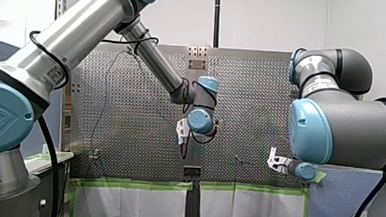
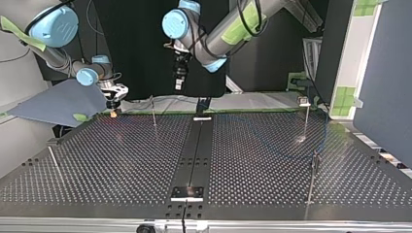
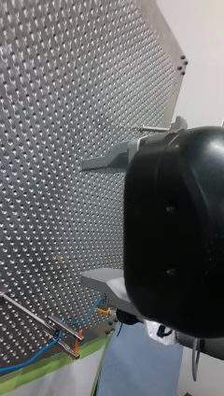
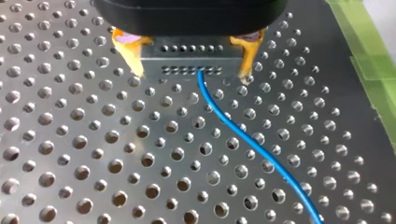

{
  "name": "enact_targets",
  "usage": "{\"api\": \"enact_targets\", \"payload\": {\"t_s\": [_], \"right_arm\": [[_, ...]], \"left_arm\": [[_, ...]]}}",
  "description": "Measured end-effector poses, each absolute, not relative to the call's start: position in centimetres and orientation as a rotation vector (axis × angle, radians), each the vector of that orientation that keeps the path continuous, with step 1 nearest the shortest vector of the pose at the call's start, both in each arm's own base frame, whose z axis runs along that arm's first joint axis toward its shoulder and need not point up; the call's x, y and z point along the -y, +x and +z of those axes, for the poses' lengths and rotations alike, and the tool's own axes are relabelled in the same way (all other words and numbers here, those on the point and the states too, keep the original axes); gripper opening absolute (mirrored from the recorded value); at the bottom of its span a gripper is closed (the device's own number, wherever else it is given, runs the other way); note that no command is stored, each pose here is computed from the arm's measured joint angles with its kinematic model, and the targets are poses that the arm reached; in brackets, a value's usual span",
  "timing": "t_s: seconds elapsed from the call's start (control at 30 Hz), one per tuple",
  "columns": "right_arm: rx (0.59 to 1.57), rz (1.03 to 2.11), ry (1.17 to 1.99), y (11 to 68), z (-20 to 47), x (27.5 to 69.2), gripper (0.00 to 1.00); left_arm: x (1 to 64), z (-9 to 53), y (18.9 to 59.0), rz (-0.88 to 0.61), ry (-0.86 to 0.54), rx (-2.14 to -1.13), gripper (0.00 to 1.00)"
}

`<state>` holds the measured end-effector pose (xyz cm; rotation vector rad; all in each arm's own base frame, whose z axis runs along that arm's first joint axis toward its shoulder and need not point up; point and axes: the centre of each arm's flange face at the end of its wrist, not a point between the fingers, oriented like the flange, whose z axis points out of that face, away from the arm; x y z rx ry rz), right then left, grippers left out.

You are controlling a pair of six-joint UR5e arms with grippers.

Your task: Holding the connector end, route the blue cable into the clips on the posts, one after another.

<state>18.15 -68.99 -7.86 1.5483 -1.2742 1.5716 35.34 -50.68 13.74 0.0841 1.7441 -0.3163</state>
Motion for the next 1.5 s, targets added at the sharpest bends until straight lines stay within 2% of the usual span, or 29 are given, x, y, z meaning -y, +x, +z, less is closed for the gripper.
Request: {"api": "enact_targets", "payload": {"t_s": [0.53,0.93,1.5], "right_arm": [[1.27,1.492,1.593,17.2,-8.5,68.1,0.0],[1.262,1.458,1.513,15.8,-5.7,66.8,0.0],[1.239,1.466,1.508,17.5,0.7,63.9,0.0]], "left_arm": [[46.5,17.2,31.7,-0.315,0.081,-1.743,1.0],[43.4,19.1,29.3,-0.324,0.068,-1.735,1.0],[38.8,21.0,25.0,-0.332,0.064,-1.734,1.0]]}}
